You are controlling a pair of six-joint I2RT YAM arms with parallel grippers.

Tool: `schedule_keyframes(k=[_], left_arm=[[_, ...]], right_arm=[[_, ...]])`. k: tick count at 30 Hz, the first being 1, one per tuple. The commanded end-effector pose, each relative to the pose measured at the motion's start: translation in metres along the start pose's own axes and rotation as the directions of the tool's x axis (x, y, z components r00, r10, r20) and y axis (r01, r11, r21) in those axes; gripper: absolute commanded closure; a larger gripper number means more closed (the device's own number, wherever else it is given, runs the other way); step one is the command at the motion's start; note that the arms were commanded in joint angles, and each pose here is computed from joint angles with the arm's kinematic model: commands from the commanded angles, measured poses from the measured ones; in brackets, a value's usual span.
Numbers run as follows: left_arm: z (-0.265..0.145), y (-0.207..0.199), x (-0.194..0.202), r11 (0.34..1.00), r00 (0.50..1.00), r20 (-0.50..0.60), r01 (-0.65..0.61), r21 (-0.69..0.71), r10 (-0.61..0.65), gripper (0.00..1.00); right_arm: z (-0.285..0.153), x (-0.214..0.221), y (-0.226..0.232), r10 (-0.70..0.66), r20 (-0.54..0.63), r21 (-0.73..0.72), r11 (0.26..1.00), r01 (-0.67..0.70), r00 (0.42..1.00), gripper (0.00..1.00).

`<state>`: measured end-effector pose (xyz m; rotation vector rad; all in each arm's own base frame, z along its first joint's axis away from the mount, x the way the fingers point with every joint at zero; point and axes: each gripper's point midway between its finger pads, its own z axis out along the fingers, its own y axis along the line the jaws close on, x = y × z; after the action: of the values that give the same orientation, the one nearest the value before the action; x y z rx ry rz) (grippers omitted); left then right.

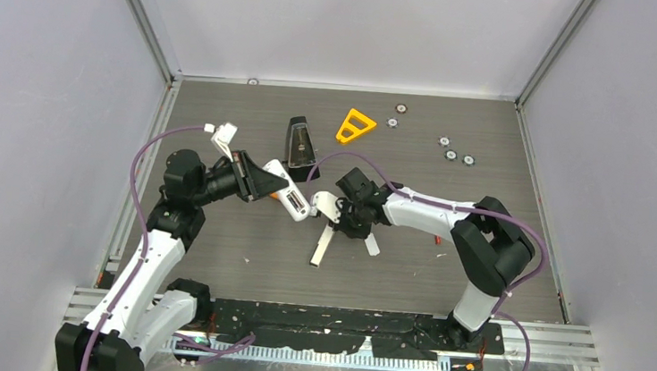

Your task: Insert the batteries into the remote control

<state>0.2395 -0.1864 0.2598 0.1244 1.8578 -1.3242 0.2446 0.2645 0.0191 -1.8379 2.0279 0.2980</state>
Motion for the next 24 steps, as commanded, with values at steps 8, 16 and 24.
schedule_keyframes(k=[8,16,24], left_arm=[[-0.003,-0.011,-0.008,0.998,0.998,0.039,-0.052,0.036,0.051,1.0],[0.005,-0.016,-0.007,0.993,0.998,0.058,0.026,0.113,-0.033,1.0],[0.024,-0.035,0.001,0.985,0.998,0.013,0.053,0.163,-0.056,1.0]], right_arm=[[-0.064,-0.053,-0.037,0.122,0.181,0.194,0.968,-0.157,0.976,0.93],[-0.165,-0.099,-0.074,0.349,0.52,0.272,0.798,-0.538,0.78,0.94],[-0.259,-0.159,-0.037,0.342,0.808,0.025,0.794,-0.607,0.48,0.95]])
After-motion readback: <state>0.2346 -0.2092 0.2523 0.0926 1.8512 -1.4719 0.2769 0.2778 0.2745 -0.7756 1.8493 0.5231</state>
